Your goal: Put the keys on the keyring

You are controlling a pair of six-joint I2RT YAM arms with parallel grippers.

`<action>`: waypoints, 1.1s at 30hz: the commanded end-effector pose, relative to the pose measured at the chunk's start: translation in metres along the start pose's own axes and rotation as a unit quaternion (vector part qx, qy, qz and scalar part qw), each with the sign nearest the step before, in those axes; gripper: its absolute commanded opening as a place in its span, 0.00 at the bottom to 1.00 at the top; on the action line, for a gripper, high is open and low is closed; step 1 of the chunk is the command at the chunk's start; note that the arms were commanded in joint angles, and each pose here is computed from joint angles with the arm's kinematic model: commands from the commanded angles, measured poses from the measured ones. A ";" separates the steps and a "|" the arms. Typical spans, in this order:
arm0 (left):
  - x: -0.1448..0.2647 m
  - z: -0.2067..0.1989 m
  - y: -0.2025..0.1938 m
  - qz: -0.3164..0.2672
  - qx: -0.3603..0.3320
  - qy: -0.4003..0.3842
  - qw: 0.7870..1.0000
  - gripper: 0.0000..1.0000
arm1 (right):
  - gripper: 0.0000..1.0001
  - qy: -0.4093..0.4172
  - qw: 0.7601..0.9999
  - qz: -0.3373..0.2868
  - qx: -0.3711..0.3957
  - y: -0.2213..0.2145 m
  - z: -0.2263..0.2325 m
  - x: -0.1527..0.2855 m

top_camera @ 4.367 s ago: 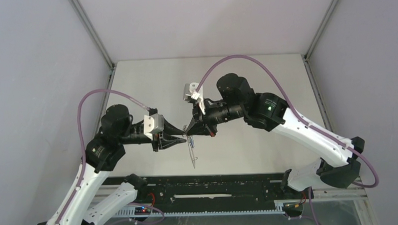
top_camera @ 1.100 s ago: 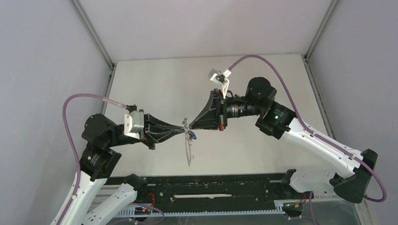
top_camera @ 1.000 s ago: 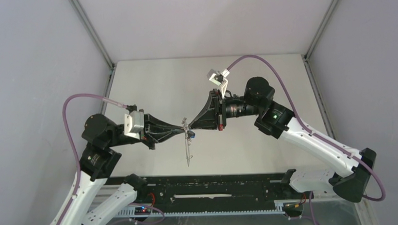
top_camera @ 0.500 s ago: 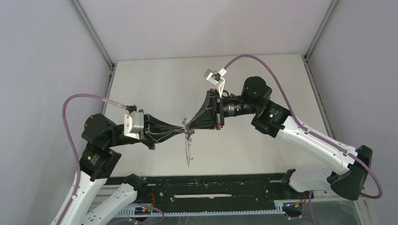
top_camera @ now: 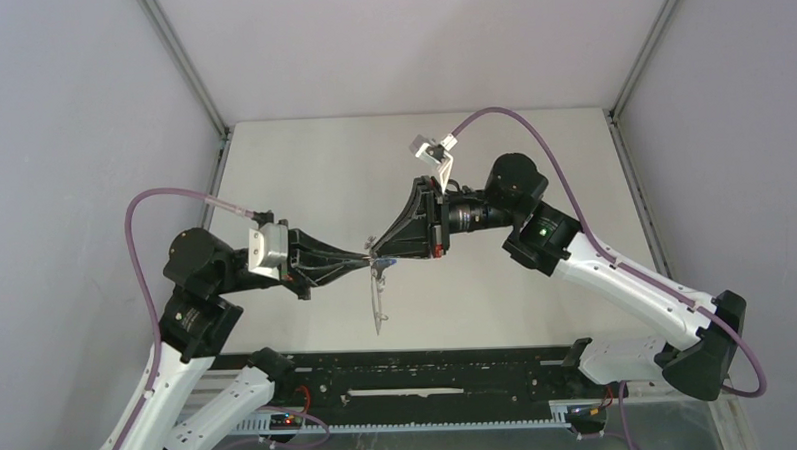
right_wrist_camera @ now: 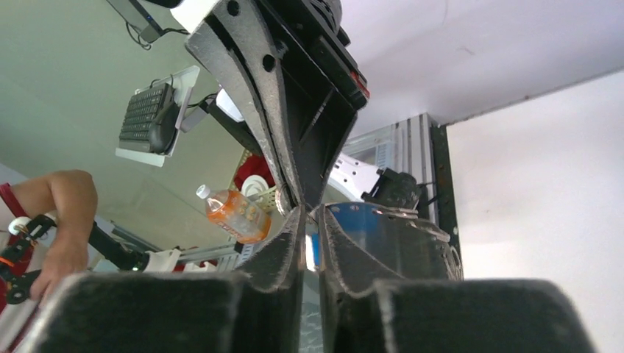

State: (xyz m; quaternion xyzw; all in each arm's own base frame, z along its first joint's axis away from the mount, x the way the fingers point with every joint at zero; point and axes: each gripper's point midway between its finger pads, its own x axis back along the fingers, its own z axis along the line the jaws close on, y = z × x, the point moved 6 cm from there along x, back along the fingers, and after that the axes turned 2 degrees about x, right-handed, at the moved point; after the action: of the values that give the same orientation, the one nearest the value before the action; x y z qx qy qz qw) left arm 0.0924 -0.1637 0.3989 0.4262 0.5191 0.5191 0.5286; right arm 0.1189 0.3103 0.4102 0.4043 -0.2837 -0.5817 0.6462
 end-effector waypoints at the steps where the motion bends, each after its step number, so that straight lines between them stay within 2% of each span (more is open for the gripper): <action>1: -0.001 0.003 0.003 -0.010 -0.020 0.009 1.000 0.00 | 0.27 -0.034 0.999 0.000 0.017 0.000 -0.005 0.008; 3: -0.001 0.007 0.003 -0.010 -0.019 0.027 0.999 0.00 | 0.57 -0.091 0.995 -0.005 0.032 -0.001 -0.013 0.019; 5: 0.000 0.013 0.002 -0.008 -0.026 0.051 0.998 0.00 | 0.69 -0.136 0.989 -0.010 0.064 0.000 -0.015 0.031; 11: 0.003 0.031 -0.003 -0.009 -0.028 0.125 0.992 0.00 | 0.83 -0.247 0.959 -0.019 0.135 -0.002 -0.011 0.053; 15: 0.007 0.044 -0.002 -0.012 -0.037 0.178 0.983 0.00 | 0.93 -0.262 0.950 0.012 0.173 -0.025 -0.004 0.040; 19: 0.008 0.046 -0.001 -0.015 -0.040 0.189 0.981 0.00 | 1.00 -0.273 0.944 0.036 0.184 -0.043 -0.006 0.021; 24: 0.009 0.046 0.003 -0.020 -0.044 0.193 0.980 0.00 | 1.00 -0.312 0.930 0.041 0.191 -0.053 -0.022 0.002; 28: 0.009 0.045 0.003 -0.020 -0.045 0.193 0.980 0.00 | 0.91 -0.342 0.921 0.033 0.185 -0.057 -0.038 -0.011; 29: 0.010 0.045 0.002 -0.019 -0.045 0.193 0.980 0.00 | 0.87 -0.349 0.919 0.030 0.182 -0.057 -0.041 -0.013; 30: 0.010 0.045 0.003 -0.019 -0.046 0.192 0.980 0.00 | 0.77 -0.357 0.916 0.025 0.179 -0.056 -0.043 -0.013; 31: 0.010 0.044 0.002 -0.019 -0.047 0.191 0.980 0.00 | 0.65 -0.363 0.915 0.021 0.176 -0.056 -0.045 -0.014; 32: 0.010 0.044 0.002 -0.017 -0.047 0.191 0.980 0.00 | 0.46 -0.364 0.915 0.017 0.173 -0.055 -0.045 -0.014; 33: 0.010 0.044 0.001 -0.016 -0.048 0.190 0.980 0.00 | 0.37 -0.364 0.916 0.014 0.169 -0.055 -0.045 -0.014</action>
State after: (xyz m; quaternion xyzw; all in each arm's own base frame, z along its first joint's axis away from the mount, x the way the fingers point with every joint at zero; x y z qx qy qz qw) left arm 0.1350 -0.1512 0.3969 0.3114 0.5997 0.5984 0.4304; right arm 0.1178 0.3320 0.3232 0.2630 -0.6085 -0.5792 0.4743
